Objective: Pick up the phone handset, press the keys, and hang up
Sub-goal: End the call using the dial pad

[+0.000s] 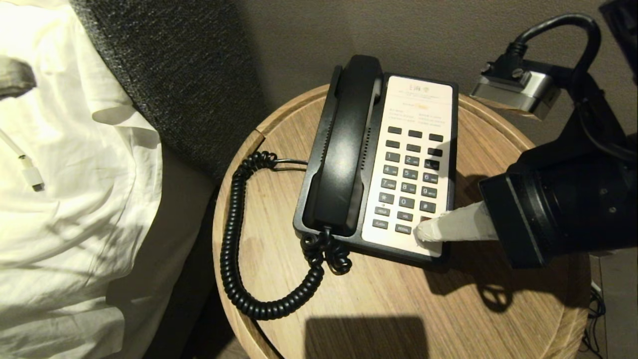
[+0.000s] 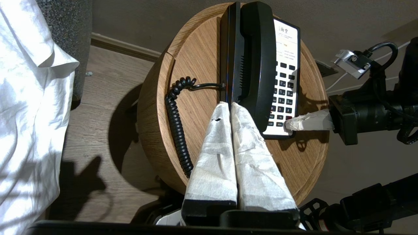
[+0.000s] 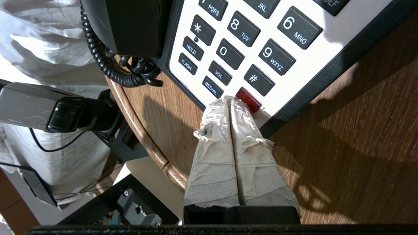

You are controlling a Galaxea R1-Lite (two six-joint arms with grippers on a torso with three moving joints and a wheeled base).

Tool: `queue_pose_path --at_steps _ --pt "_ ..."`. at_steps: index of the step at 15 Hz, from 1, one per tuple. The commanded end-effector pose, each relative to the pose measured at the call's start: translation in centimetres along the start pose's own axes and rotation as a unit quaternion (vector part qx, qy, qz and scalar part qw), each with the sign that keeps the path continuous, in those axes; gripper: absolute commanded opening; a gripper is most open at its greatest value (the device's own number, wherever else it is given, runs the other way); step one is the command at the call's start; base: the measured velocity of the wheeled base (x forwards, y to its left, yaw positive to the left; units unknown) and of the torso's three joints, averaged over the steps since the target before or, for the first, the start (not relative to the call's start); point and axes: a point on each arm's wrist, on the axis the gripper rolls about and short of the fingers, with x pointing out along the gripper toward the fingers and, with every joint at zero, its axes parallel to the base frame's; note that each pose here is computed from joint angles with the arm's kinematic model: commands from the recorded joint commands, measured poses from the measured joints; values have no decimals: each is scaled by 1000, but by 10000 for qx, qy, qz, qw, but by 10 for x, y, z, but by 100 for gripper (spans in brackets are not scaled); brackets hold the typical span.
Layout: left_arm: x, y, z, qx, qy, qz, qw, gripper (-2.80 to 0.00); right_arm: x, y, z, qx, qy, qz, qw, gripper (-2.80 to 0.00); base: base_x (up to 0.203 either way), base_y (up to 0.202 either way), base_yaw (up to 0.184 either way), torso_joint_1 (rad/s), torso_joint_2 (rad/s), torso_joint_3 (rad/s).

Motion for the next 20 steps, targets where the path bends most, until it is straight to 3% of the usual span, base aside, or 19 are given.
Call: queue_pose_path --at_steps 1,20 --pt "0 0 -1 5 3 33 10000 -280 -1 -4 2 46 -30 -91 9999 -280 0 0 0 0 0 0" --pt "1 3 -8 32 15 47 10000 -280 5 -9 -6 -15 113 -247 9996 -280 0 0 0 0 0 0"
